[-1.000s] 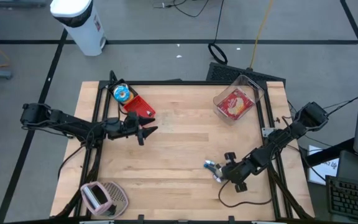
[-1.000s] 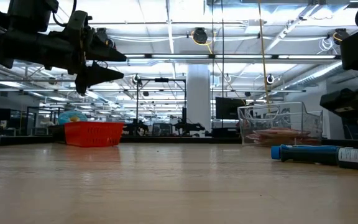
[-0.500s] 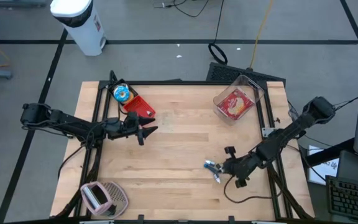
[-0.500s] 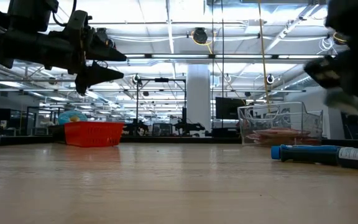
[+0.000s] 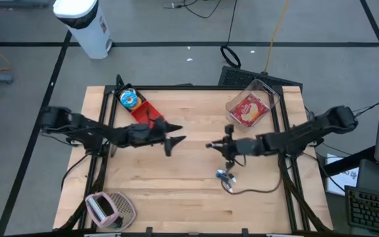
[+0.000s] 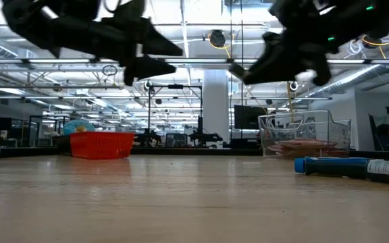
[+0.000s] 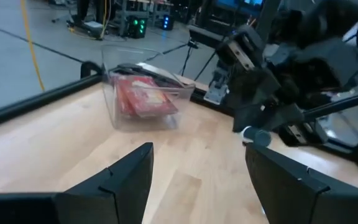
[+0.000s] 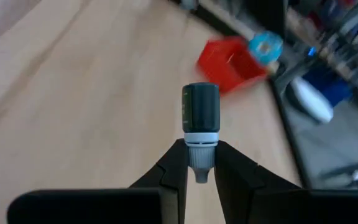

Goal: Pick & Place Food Item
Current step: Put the green food coloring bottle into the red bin

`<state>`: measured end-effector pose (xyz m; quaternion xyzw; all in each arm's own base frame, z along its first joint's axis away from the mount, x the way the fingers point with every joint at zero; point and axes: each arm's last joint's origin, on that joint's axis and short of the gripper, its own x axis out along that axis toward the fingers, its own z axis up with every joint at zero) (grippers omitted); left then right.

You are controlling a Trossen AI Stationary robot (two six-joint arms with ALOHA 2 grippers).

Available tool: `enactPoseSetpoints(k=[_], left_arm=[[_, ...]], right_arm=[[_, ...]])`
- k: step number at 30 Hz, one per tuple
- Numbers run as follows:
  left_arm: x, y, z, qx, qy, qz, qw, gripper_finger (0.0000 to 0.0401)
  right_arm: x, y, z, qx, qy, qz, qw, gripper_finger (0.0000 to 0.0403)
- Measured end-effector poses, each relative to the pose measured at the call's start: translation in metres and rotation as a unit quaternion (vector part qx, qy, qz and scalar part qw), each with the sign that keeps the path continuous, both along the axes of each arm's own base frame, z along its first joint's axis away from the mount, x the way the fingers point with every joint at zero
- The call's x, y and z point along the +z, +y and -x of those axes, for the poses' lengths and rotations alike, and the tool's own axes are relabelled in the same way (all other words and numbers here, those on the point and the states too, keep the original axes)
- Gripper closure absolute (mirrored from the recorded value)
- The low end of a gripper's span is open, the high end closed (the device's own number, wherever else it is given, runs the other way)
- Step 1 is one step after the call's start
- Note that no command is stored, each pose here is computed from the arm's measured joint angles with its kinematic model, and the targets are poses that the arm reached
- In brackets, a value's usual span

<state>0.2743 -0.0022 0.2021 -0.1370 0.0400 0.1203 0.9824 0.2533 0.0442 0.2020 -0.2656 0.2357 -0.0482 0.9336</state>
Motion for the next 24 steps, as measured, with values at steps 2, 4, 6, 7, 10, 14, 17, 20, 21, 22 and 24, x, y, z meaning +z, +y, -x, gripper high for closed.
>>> enactPoseSetpoints(k=[2,4,6,7,10,14,17,20,21,22,24], left_arm=[[0.001,0.000,-0.014,-0.001,0.006,-0.014,1.000,0.0144],[0.000,0.000,-0.027,-0.002,0.013,-0.022,1.000,0.0144],[0.000,-0.001,-0.037,-0.002,0.015,-0.029,0.999,0.0144],[0.001,-0.001,-0.042,-0.003,0.014,-0.031,0.999,0.0144],[0.002,-0.001,-0.052,-0.003,0.013,-0.031,0.999,0.0144],[0.003,-0.001,-0.060,-0.001,0.009,-0.032,0.999,0.0144],[0.003,-0.001,-0.061,0.003,0.010,-0.032,0.999,0.0144],[0.002,0.003,-0.061,0.008,0.015,-0.032,0.999,0.0144],[0.001,0.004,-0.061,0.010,0.018,-0.032,0.999,0.0144],[0.001,0.005,-0.061,0.012,0.018,-0.030,0.999,0.0144],[0.001,0.008,-0.061,0.017,0.019,-0.023,0.999,0.0144]], right_arm=[[-0.001,-0.012,-0.010,0.006,-0.017,0.021,1.000,0.0353],[-0.003,-0.023,-0.017,-0.002,-0.030,0.043,0.999,0.0352],[-0.006,-0.032,-0.023,-0.011,-0.040,0.064,0.997,0.0352],[-0.008,-0.036,-0.025,-0.016,-0.040,0.073,0.996,0.0352],[-0.013,-0.043,-0.033,-0.022,-0.051,0.097,0.994,0.0352],[-0.016,-0.046,-0.037,-0.021,-0.060,0.118,0.991,0.0351],[-0.015,-0.046,-0.038,-0.017,-0.068,0.129,0.989,0.0351],[-0.011,-0.044,-0.038,-0.013,-0.082,0.138,0.987,0.0351],[-0.009,-0.043,-0.038,-0.011,-0.087,0.141,0.986,0.0351],[-0.007,-0.042,-0.038,-0.009,-0.095,0.143,0.985,0.0351],[-0.003,-0.040,-0.039,-0.007,-0.111,0.149,0.983,0.0351]])
